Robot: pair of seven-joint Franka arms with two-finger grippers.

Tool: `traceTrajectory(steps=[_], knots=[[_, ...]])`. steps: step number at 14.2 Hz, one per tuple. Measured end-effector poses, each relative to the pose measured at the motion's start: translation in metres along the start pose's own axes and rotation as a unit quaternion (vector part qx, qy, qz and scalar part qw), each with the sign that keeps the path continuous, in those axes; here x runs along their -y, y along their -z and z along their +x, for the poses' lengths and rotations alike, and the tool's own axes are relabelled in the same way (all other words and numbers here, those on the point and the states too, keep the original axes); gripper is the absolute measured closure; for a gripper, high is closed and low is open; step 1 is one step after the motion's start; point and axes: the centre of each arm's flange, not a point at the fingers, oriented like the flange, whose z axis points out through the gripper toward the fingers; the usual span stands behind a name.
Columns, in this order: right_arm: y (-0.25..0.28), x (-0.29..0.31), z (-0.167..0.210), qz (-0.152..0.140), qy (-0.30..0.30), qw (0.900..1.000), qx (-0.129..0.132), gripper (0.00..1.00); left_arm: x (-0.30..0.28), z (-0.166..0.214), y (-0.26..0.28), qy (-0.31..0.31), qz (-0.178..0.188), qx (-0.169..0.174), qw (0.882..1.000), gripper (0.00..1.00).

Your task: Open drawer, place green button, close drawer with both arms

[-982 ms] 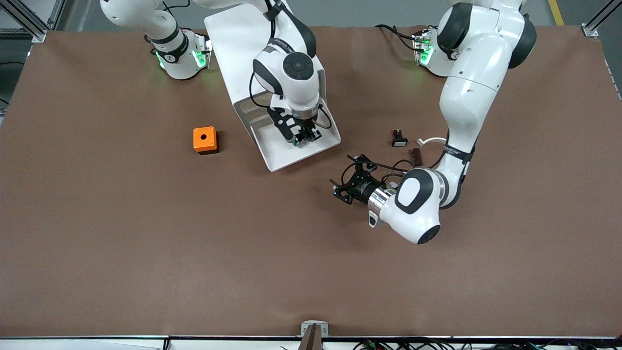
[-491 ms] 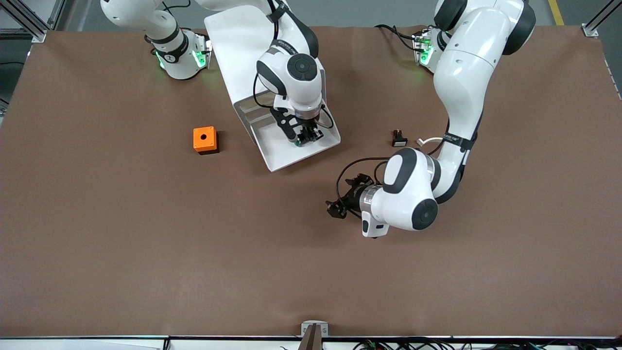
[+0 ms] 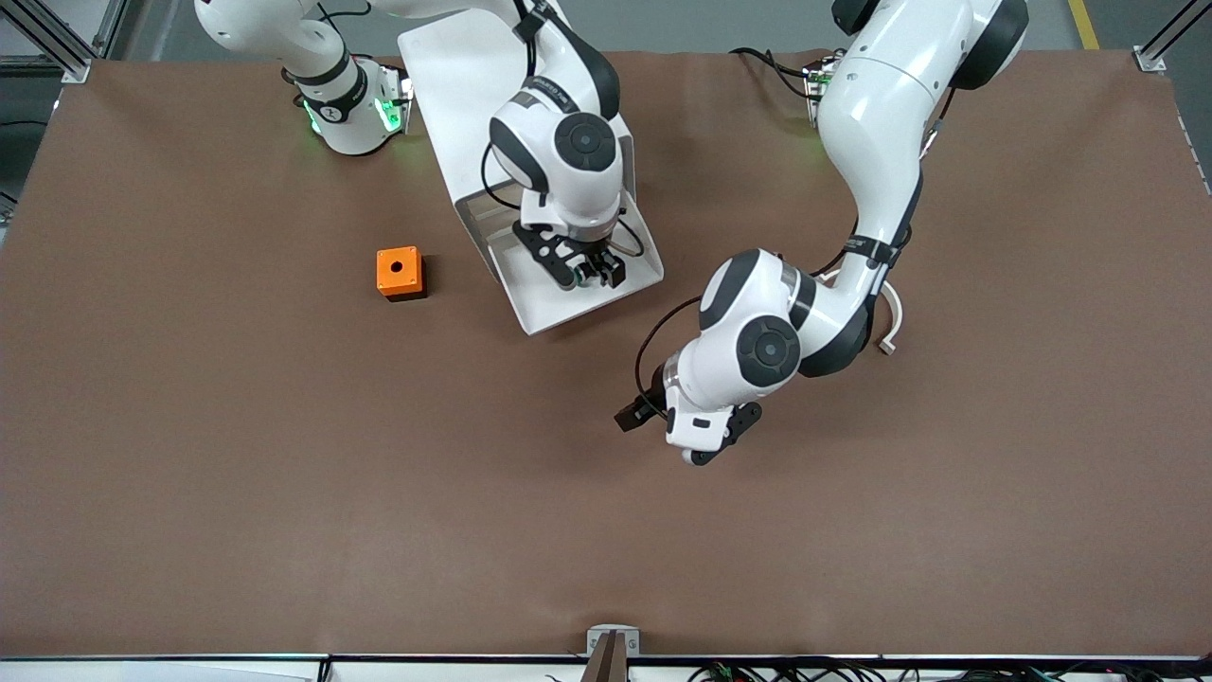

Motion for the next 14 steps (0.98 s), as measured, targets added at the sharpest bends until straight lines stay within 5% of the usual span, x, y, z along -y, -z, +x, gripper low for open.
traceTrajectory(steps=[3, 6, 14], knots=[[0.053, -0.011, 0.082, -0.037, 0.064, 0.997, 0.019, 0.00, -0.002, -0.022, -0.022, -0.027, 0.016, -0.081, 0.996, 0.00], [0.097, -0.042, 0.169, -0.048, 0.122, 0.990, 0.046, 0.00, 0.001, -0.044, -0.048, -0.022, 0.036, -0.110, 0.993, 0.00], [0.170, -0.164, 0.325, -0.039, 0.246, 0.964, 0.095, 0.00, 0.015, -0.123, -0.108, -0.036, 0.081, -0.083, 0.993, 0.00]])
